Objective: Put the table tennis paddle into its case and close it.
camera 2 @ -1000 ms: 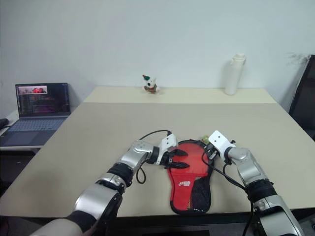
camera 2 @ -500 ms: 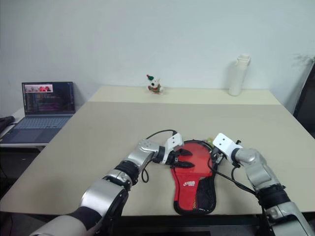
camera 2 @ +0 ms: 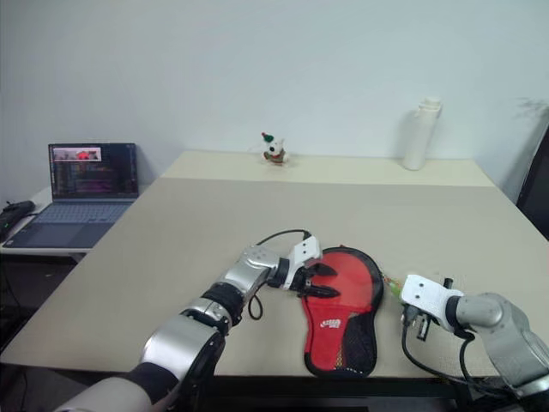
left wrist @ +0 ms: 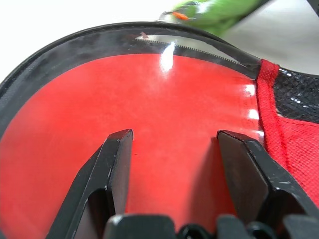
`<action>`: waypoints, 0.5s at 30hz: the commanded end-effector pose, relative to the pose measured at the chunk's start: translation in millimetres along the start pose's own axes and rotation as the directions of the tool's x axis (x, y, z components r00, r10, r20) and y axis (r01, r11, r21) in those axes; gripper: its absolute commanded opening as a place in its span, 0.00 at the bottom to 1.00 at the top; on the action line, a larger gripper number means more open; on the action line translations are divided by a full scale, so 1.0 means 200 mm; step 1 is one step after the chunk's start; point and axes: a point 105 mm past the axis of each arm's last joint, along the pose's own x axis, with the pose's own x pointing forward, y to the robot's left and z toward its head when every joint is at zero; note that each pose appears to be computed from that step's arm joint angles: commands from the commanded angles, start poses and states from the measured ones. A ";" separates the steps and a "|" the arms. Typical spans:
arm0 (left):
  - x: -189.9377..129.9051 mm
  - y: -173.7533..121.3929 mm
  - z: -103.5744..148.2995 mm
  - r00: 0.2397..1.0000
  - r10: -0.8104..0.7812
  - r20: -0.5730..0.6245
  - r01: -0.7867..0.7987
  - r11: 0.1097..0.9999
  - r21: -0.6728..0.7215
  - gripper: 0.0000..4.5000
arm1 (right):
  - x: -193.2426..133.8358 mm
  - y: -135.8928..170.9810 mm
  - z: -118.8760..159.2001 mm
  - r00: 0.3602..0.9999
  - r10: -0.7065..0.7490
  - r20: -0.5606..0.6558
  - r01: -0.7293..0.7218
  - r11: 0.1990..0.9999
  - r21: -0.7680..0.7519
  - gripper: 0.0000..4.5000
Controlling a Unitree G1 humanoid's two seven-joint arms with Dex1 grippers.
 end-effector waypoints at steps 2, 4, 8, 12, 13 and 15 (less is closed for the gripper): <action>0.05 -0.07 -0.11 0.996 -0.055 -0.071 0.051 0.997 -0.059 0.65 | -0.10 0.11 0.06 0.994 0.108 0.026 -0.107 0.994 -0.034 0.00; 0.05 -0.07 -0.11 0.996 -0.053 -0.071 0.048 0.997 -0.059 0.65 | -0.12 0.21 0.07 0.981 0.193 0.024 -0.192 0.981 -0.037 0.00; 0.06 -0.07 -0.10 0.996 -0.048 -0.070 0.044 0.997 -0.059 0.65 | -0.17 0.40 0.07 0.940 0.340 0.020 -0.340 0.940 -0.028 0.00; 0.06 -0.06 -0.10 0.997 -0.041 -0.069 0.037 0.998 -0.058 0.65 | -0.26 0.60 0.11 0.862 0.505 0.044 -0.506 0.862 0.018 0.00; 0.06 -0.06 -0.10 0.997 -0.039 -0.068 0.035 0.998 -0.059 0.65 | -0.28 0.63 0.12 0.845 0.533 0.049 -0.534 0.845 0.026 0.00; 0.06 -0.06 -0.10 0.997 -0.032 -0.068 0.028 0.998 -0.060 0.65 | -0.30 0.67 0.14 0.821 0.568 0.055 -0.570 0.821 0.032 0.00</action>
